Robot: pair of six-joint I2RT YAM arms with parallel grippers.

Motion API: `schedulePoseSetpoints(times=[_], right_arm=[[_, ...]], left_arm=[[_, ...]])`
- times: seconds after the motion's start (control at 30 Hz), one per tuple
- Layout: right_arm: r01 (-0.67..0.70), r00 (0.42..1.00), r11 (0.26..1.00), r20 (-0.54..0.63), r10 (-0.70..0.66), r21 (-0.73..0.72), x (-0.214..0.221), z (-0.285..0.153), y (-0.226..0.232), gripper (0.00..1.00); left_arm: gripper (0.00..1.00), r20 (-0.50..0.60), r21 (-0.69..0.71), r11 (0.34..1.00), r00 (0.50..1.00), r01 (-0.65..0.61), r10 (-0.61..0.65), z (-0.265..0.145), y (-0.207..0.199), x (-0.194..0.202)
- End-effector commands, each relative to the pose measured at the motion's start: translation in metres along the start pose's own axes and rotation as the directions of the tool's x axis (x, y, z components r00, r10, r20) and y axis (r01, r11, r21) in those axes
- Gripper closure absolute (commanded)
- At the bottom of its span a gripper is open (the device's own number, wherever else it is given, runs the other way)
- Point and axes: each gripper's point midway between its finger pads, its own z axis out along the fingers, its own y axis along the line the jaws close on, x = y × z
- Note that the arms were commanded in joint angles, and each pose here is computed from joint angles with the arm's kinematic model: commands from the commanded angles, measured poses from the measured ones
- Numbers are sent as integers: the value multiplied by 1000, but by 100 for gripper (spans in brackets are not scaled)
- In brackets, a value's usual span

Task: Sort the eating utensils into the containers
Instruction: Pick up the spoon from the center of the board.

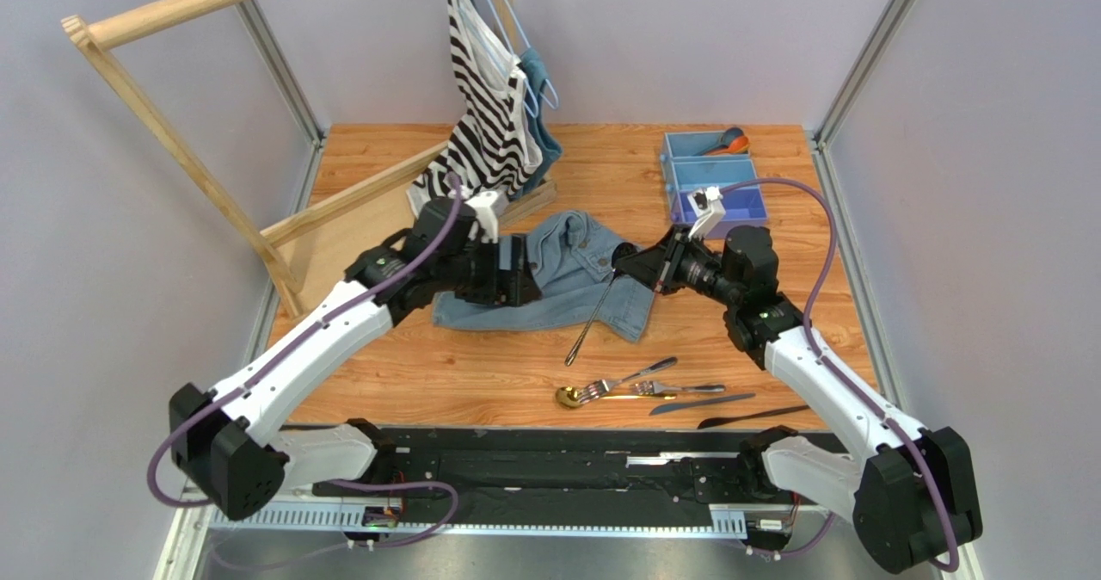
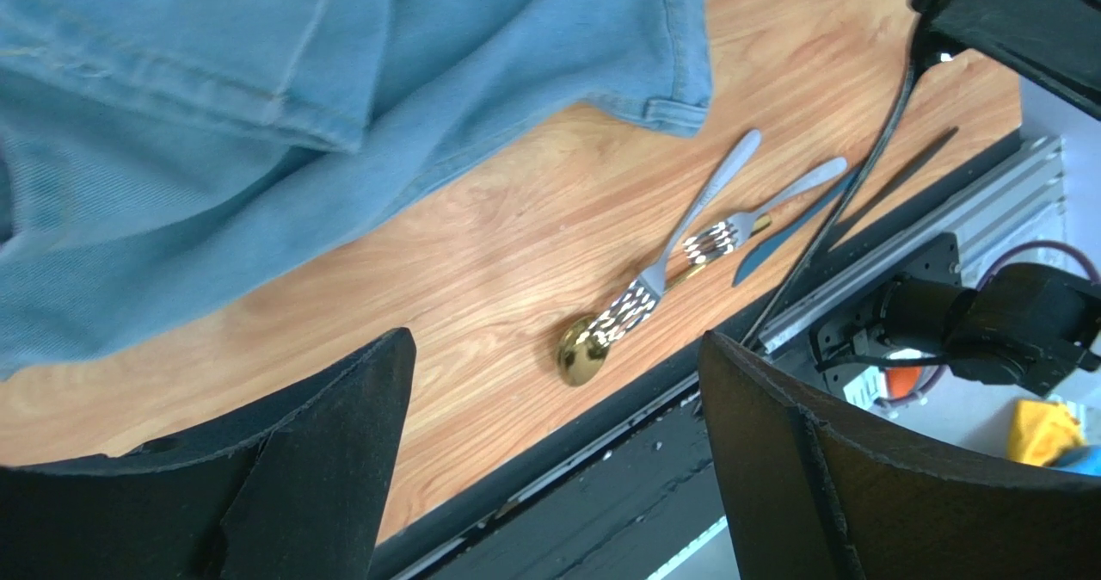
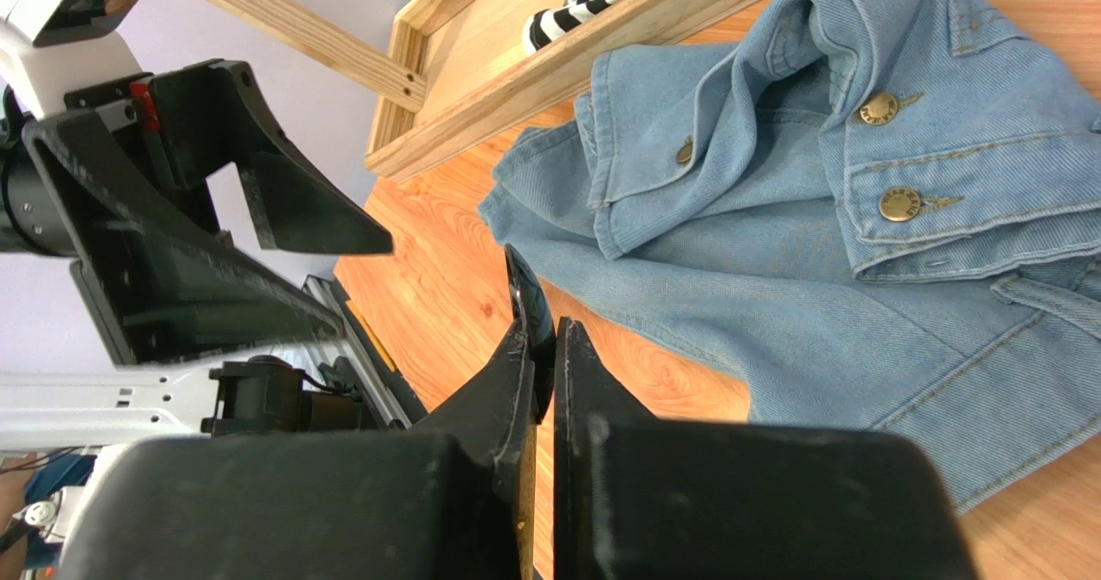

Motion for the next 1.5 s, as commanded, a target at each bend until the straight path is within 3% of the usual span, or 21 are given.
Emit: schedulePoseSetpoints(times=[0.0,0.2,0.5,0.73,1.0,1.47], right_arm=[[56,997,998,59,-55,-11,-23,-1,12,100],[57,996,998,64,-58,21,-29,-1,10,100],[51,995,993,75,-58,103,-41,8,-4,100],[45,988,980,133,-73,196,-80,23,-16,100],[72,962,961,236,-138,268,-153,32,-21,100],[-178,890,861,451,-66,476,-266,15,-147,100]], left_arm=[[11,77,77,997,997,21,-27,-24,22,-13],[11,77,54,996,994,71,-75,-40,67,-3],[11,-5,79,993,996,85,-85,-30,83,17],[11,27,63,996,998,59,-61,-41,83,21],[10,73,-15,1000,997,18,-17,-52,83,25],[8,34,-7,999,999,-32,33,-47,71,37]])
